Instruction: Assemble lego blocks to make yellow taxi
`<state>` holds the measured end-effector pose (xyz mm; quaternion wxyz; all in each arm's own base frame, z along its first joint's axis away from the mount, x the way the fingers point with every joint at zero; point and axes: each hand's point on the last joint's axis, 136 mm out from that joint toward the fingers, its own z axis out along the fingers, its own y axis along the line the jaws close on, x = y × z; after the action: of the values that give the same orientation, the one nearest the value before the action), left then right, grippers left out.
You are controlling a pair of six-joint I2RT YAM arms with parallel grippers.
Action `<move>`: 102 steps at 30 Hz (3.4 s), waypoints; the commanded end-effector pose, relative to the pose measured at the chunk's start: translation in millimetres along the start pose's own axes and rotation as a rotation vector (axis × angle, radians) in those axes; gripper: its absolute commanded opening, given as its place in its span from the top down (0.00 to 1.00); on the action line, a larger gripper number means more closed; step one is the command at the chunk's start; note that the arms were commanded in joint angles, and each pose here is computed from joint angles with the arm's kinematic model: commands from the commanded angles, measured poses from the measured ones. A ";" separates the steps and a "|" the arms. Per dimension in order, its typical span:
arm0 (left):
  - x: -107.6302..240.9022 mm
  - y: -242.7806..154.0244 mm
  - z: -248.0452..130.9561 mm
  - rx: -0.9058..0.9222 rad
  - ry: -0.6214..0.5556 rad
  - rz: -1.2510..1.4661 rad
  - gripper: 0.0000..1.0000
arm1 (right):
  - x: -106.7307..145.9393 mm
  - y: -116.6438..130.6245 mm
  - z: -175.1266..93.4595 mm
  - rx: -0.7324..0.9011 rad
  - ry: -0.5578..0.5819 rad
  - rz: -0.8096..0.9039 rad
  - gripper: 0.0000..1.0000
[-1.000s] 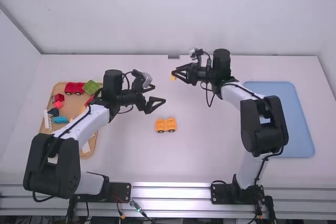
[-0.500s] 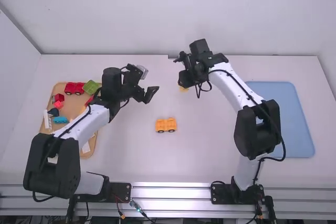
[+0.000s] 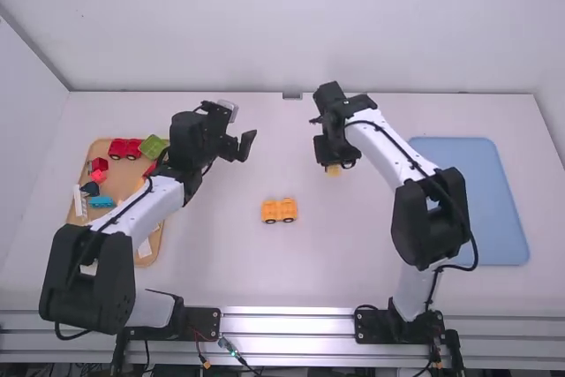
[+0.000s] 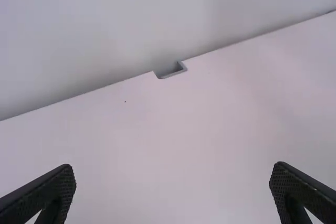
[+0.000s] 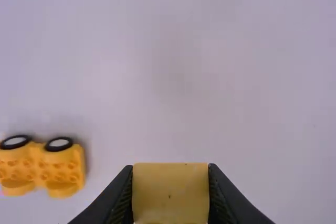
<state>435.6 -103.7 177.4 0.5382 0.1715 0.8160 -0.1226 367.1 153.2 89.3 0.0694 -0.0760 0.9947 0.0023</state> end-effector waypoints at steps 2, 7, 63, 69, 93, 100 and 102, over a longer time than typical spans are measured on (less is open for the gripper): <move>8.8 3.1 0.2 -0.013 0.023 -0.012 0.01 | 19.6 -3.5 12.4 0.076 0.034 0.046 1.00; 10.4 13.3 -0.3 -0.072 0.031 -0.020 0.01 | 36.7 9.3 28.2 0.045 0.073 0.055 1.00; 16.1 24.4 -1.6 -0.141 0.053 -0.056 0.01 | 78.0 11.7 88.2 0.011 0.217 1.568 1.00; 15.7 24.2 -1.6 -0.140 0.052 -0.056 0.01 | 85.7 18.9 102.1 -0.051 0.263 1.578 1.00; 18.4 24.1 -1.7 -0.140 0.062 -0.061 0.01 | 70.7 17.1 92.1 -0.129 0.267 1.393 0.01; 20.6 24.1 -1.9 -0.139 0.071 -0.063 0.01 | 52.6 10.5 46.4 -0.105 0.267 1.223 0.01; 20.1 23.8 -1.8 -0.139 0.069 -0.063 0.01 | 37.9 10.5 26.3 -0.148 0.245 1.070 0.01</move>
<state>438.4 -81.4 165.9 0.5232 0.1186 0.8403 -0.0784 307.5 152.5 28.6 -0.0989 0.5209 0.8460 0.0559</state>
